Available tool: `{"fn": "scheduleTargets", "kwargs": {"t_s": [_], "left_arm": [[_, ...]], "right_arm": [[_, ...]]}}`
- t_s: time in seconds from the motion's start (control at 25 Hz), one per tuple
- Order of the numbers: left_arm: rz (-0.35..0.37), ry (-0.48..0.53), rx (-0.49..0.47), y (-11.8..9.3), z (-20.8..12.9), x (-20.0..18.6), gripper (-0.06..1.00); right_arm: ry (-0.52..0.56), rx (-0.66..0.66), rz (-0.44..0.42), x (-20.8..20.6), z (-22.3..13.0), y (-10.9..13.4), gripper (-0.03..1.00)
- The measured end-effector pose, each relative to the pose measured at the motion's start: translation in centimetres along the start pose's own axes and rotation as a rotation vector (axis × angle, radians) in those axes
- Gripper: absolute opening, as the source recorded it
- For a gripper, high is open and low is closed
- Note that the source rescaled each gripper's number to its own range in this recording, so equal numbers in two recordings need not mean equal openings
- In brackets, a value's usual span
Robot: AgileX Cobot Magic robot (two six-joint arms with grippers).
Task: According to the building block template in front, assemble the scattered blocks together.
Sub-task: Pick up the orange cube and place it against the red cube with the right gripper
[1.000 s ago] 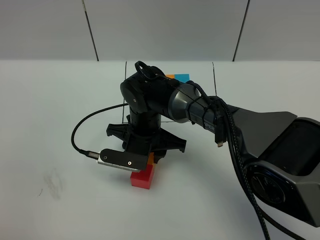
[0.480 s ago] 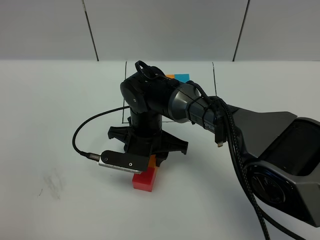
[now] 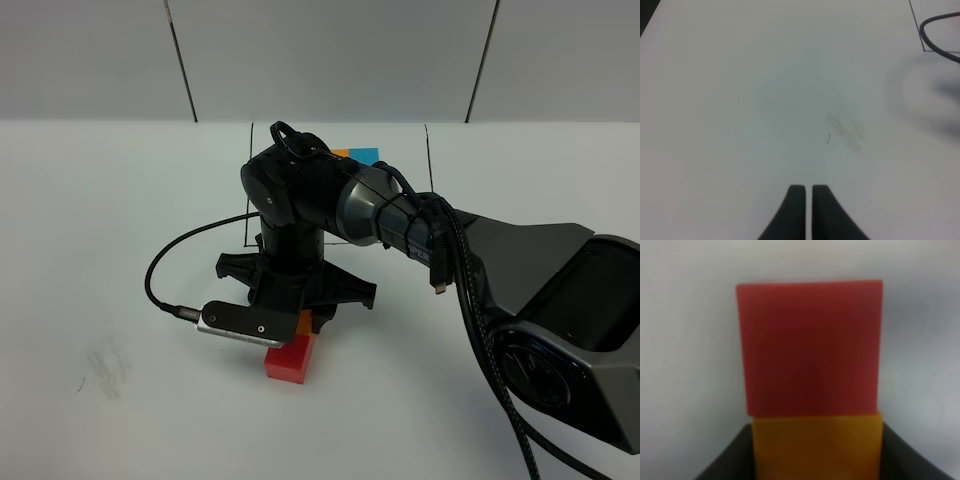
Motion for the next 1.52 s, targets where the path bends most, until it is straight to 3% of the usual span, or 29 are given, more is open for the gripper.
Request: {"fn": "scheduleTargets", "kwargs": {"t_s": [0.88,0.96,1.2,1.52], "left_arm": [[0.000,0.000,0.000,0.00,0.00,0.00,0.00],[0.000,0.000,0.000,0.00,0.00,0.00,0.00],[0.000,0.000,0.000,0.00,0.00,0.00,0.00],[0.000,0.000,0.000,0.00,0.00,0.00,0.00]], "right_arm": [[-0.001,0.000,0.000,0.00,0.01,0.00,0.58],[-0.004,0.002,-0.002,0.00,0.04,-0.02,0.62],[-0.031,0.014,-0.014,-0.01,0.28,-0.13,0.90],[-0.031,0.014,-0.014,-0.01,0.28,-0.13,0.96]]}}
Point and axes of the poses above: a point on each arm's last joint axis where the gripper is mounted, x pointing out along that axis toward the gripper, y along the wrist's bending axis when the last joint is at zero, z = x × y, the point moved 1 cm from there along x, pointing out along that axis toward the gripper, and after that the axes turned 3 degrees about x, right-handed, at the moved point
